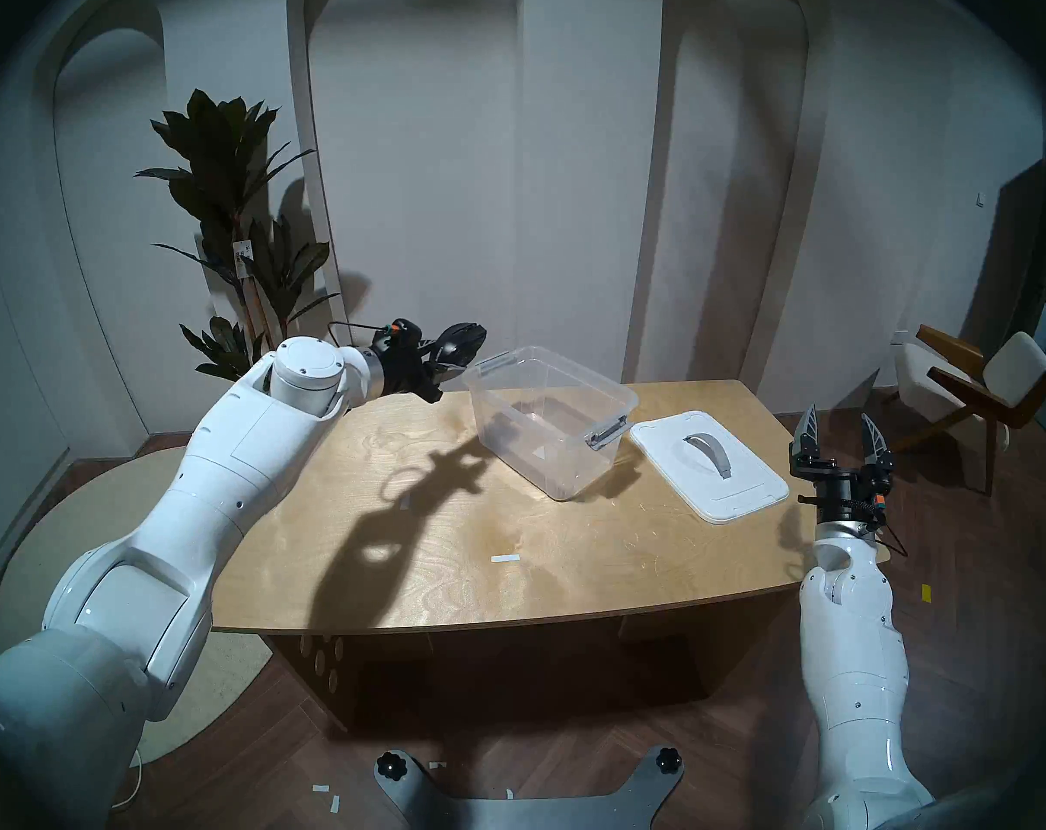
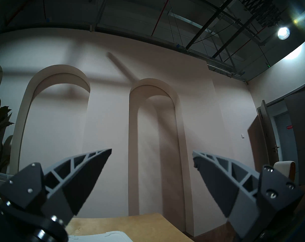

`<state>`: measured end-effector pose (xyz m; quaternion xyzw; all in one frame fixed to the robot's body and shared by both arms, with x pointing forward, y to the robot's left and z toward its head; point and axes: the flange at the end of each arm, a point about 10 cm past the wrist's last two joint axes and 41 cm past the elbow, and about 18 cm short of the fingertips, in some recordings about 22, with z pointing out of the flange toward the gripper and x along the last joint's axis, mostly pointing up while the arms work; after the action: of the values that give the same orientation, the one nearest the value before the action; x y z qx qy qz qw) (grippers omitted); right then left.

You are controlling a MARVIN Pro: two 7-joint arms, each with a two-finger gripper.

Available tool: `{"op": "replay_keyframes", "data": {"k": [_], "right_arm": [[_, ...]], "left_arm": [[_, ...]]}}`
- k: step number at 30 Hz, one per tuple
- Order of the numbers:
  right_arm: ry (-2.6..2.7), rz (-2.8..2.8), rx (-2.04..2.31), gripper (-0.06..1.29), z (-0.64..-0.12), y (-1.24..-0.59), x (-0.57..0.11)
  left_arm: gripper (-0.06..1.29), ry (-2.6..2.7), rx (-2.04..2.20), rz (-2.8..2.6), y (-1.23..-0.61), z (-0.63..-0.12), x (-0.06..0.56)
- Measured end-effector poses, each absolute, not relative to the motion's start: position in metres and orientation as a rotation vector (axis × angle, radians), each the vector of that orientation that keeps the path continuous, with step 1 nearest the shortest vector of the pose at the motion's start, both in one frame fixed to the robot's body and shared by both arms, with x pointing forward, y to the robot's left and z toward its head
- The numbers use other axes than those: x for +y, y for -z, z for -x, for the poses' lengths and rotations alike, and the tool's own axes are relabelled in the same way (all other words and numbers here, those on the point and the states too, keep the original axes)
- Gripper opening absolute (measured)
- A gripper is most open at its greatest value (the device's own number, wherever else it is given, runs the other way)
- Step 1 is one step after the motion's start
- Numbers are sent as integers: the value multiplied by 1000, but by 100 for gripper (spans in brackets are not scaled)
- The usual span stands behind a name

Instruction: Open a storage container and put mouse inside

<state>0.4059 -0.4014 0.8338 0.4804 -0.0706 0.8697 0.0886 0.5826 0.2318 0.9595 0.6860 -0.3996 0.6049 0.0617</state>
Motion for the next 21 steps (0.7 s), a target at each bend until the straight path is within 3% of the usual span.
{"op": "replay_keyframes", "data": {"k": [21], "right_arm": [[-2588, -1430, -210, 125, -406, -834, -401]], "left_arm": [[52, -1674, -1263, -2102, -945, -604, 150]]}}
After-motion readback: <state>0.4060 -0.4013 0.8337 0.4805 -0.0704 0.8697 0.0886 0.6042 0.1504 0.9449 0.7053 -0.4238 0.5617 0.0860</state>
